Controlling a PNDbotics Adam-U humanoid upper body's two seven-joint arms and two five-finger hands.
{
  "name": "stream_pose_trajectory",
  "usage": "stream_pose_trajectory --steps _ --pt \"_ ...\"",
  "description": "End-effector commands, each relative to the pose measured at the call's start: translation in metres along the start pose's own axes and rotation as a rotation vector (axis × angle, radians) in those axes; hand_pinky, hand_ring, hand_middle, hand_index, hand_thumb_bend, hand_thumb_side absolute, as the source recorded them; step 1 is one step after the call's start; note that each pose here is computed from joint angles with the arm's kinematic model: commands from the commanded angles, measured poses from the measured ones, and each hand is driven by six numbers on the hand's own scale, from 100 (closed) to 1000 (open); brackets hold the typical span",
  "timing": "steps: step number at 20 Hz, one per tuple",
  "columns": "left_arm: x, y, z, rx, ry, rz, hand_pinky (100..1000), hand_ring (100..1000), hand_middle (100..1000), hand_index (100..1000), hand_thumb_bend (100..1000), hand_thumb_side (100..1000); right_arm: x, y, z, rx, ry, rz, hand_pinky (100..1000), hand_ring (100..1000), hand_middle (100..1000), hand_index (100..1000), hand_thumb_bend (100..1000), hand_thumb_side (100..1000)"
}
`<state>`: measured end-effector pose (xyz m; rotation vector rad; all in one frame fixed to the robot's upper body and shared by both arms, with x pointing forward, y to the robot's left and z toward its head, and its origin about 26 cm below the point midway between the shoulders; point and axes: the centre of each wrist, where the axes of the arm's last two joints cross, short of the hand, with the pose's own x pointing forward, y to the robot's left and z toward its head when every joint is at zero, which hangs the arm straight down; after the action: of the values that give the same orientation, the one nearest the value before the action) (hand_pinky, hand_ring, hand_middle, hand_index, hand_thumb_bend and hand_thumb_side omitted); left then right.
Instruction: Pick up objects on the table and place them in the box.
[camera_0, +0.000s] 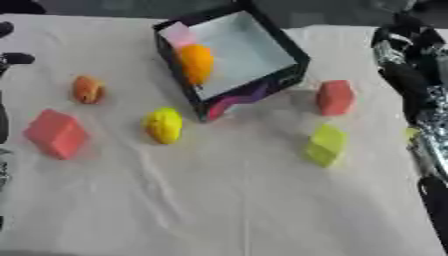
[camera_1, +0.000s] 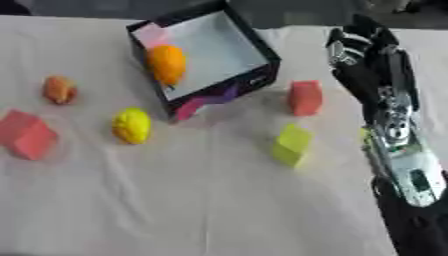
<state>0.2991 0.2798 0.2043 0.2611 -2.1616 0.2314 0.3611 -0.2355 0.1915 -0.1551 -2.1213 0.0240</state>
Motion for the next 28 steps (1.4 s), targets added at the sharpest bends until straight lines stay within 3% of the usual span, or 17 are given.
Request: stream_pose_trajectory --steps 1,16,21,28 --pt "0.009 0.001 -0.004 -0.006 -0.038 -0.005 526 771 737 789 347 770 0.01 -0.002 -0.004 0.008 -0.038 0.008 792 772 750 830 206 274" --pt "0.01 0.003 -0.005 0.0 -0.04 -0.009 526 772 736 788 349 769 0.015 -0.002 -0.01 0.038 -0.038 0.041 799 790 759 837 220 256" --pt "0.008 0.005 -0.004 -0.003 -0.028 -0.026 525 772 736 788 349 769 0.032 -0.012 -0.024 0.134 0.006 0.143 801 793 762 845 248 270" --pt "0.007 0.007 -0.002 -0.008 -0.017 -0.046 523 772 735 787 346 772 0.094 -0.028 -0.033 0.448 0.155 0.485 810 805 777 867 387 376"
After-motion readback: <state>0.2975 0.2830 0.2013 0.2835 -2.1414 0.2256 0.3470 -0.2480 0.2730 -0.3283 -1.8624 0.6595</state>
